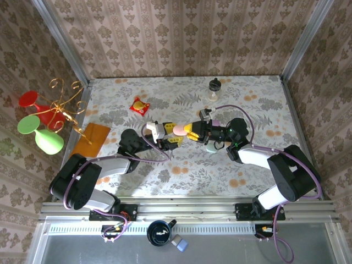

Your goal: Insert the wireless bluetooth earbuds into the charging case

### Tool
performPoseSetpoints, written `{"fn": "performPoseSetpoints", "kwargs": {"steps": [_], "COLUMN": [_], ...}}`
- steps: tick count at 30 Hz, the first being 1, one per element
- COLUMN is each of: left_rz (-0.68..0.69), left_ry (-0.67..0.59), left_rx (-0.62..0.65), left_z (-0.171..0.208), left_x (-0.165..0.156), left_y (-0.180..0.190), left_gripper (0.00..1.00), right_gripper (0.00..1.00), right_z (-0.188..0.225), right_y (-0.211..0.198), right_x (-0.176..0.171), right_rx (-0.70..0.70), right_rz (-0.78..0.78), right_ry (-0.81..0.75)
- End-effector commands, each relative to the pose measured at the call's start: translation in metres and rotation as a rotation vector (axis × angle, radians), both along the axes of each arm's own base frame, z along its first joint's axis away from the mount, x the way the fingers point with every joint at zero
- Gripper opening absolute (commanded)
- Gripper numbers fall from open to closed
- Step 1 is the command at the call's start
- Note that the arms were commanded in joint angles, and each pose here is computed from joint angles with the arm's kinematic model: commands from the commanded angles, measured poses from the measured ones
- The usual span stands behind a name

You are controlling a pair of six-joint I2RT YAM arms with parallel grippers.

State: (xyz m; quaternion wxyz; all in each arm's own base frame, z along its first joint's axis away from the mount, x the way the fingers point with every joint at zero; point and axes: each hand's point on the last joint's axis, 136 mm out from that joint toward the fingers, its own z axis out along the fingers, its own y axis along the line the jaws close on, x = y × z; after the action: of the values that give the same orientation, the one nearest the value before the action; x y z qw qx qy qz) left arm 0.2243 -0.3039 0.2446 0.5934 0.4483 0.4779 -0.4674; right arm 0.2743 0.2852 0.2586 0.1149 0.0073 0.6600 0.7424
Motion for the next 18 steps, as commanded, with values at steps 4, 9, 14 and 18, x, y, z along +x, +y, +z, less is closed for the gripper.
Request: {"fn": "performPoseSetpoints", "kwargs": {"steps": [4, 9, 14, 18], "left_rz": [-0.023, -0.036, -0.059, -0.06], "left_ry": [-0.045, -0.047, -0.079, -0.077], "left_rx": [-0.036, -0.031, -0.021, -0.008], "left_z": [0.018, 0.016, 0.015, 0.008], "left_x": [-0.003, -0.005, -0.011, -0.012], "left_y": [-0.002, -0.004, -0.005, -0.005], "left_gripper": [0.44, 0.36, 0.35, 0.35], "right_gripper": [0.0, 0.0, 0.04, 0.31], "right_z": [0.001, 0.0, -0.004, -0.003], "right_y": [0.002, 0.002, 0.001, -0.002], "right_x": [-0.005, -0.005, -0.002, 0.001], "right_rx": [-0.007, -0.012, -0.025, -0.044], "right_rz": [0.016, 0.019, 0.001, -0.034], "right_ry": [-0.031, -0.026, -0.012, -0.028]}}
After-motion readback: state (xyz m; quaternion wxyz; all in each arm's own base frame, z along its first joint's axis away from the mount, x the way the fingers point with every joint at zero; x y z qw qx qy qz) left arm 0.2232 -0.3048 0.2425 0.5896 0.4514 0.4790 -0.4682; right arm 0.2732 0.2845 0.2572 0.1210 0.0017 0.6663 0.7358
